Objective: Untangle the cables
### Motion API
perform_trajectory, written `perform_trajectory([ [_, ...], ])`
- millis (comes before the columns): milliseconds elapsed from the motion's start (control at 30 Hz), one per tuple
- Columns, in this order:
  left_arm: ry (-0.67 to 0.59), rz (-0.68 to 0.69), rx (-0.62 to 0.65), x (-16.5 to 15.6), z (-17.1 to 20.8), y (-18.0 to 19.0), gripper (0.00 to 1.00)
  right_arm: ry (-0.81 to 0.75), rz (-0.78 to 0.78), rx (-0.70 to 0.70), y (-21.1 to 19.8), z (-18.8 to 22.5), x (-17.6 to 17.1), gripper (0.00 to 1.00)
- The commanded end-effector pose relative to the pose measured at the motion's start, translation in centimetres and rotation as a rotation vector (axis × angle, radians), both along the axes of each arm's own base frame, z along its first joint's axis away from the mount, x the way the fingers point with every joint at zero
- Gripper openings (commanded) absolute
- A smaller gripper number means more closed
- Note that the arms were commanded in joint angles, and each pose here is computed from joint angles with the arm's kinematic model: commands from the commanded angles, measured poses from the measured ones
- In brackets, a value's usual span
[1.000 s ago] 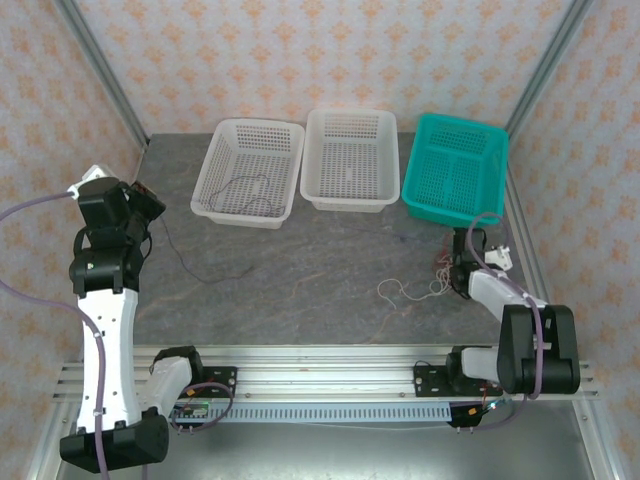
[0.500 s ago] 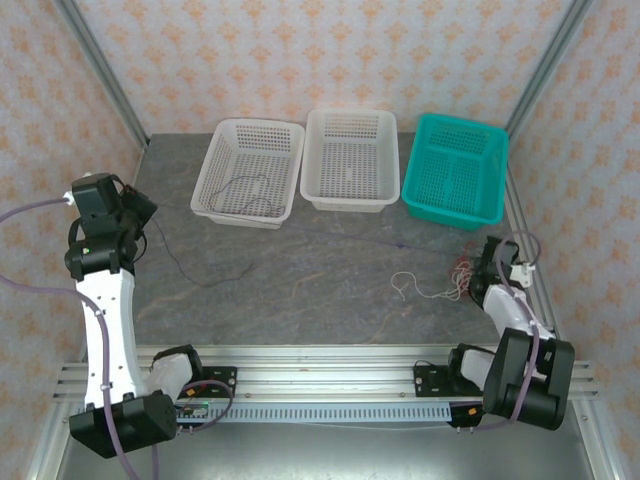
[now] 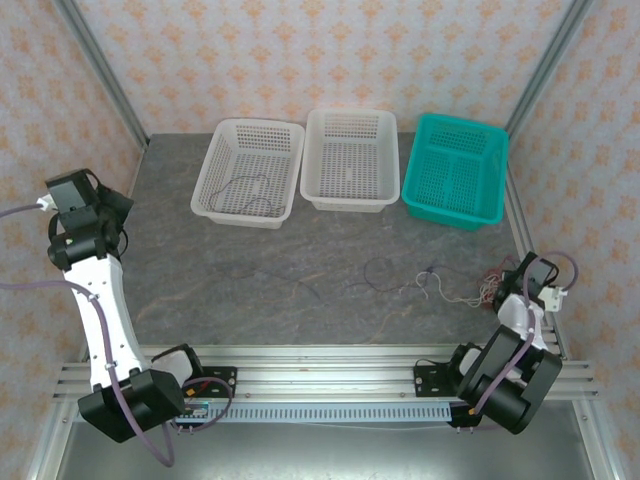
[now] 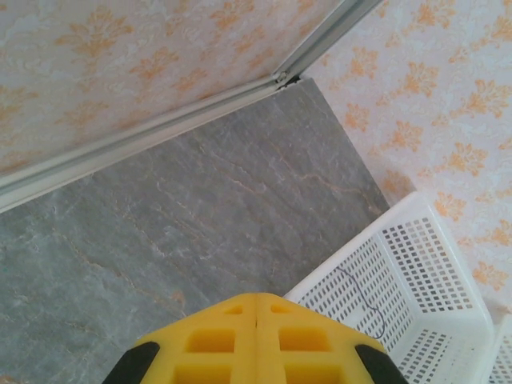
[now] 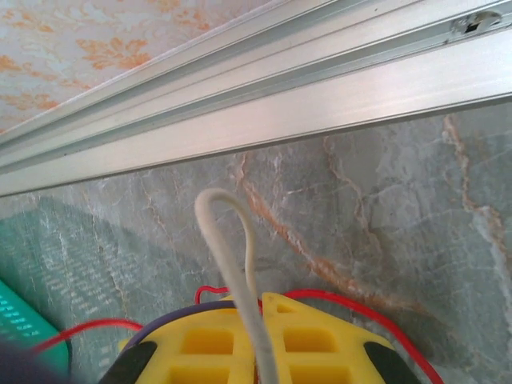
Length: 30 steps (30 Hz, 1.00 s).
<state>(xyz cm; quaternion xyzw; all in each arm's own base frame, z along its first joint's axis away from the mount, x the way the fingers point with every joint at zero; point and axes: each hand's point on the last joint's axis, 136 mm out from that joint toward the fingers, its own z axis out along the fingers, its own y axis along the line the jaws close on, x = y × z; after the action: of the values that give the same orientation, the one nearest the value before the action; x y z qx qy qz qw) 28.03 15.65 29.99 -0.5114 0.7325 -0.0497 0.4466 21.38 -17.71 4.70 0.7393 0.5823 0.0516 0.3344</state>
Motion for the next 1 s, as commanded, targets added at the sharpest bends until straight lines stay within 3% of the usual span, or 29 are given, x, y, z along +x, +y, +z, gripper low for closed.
perform_trajectory([
  [0,-0.02,0.044,0.038,0.0,1.3,1.2,0.0,-0.035,-0.027,-0.03,-1.6,1.1,0.0,0.0],
  [67,-0.051,-0.009,0.012,1.0,1.2,0.5,0.0,-0.073,0.035,-0.033,-1.3,1.7,1.1,0.0],
  [167,-0.164,-0.274,0.008,4.7,2.0,-3.6,0.0,-0.212,0.277,0.022,1.7,2.8,5.0,0.0],
  [333,-0.261,-0.768,0.167,7.0,3.8,-16.7,0.0,-0.262,0.61,0.049,8.4,5.1,8.5,0.0],
  [467,-0.293,-1.074,0.15,6.1,1.7,-27.6,0.01,-0.269,0.68,0.0,10.6,6.9,9.2,0.0],
  [567,-0.218,-1.254,0.174,4.2,-1.8,-35.3,0.07,-0.277,0.69,-0.008,11.1,7.6,9.5,0.0],
  [633,-0.16,-1.317,0.186,3.3,-4.0,-39.2,0.1,-0.278,0.684,-0.001,11.1,7.6,9.5,0.0],
  [800,-0.071,-1.408,0.062,2.3,-9.2,-47.8,0.26,-0.292,0.684,0.023,11.6,7.4,9.5,0.0],
  [967,0.133,-1.376,0.056,2.0,-15.3,-51.6,0.32,-0.288,0.69,0.032,11.8,7.1,9.4,0.0],
])
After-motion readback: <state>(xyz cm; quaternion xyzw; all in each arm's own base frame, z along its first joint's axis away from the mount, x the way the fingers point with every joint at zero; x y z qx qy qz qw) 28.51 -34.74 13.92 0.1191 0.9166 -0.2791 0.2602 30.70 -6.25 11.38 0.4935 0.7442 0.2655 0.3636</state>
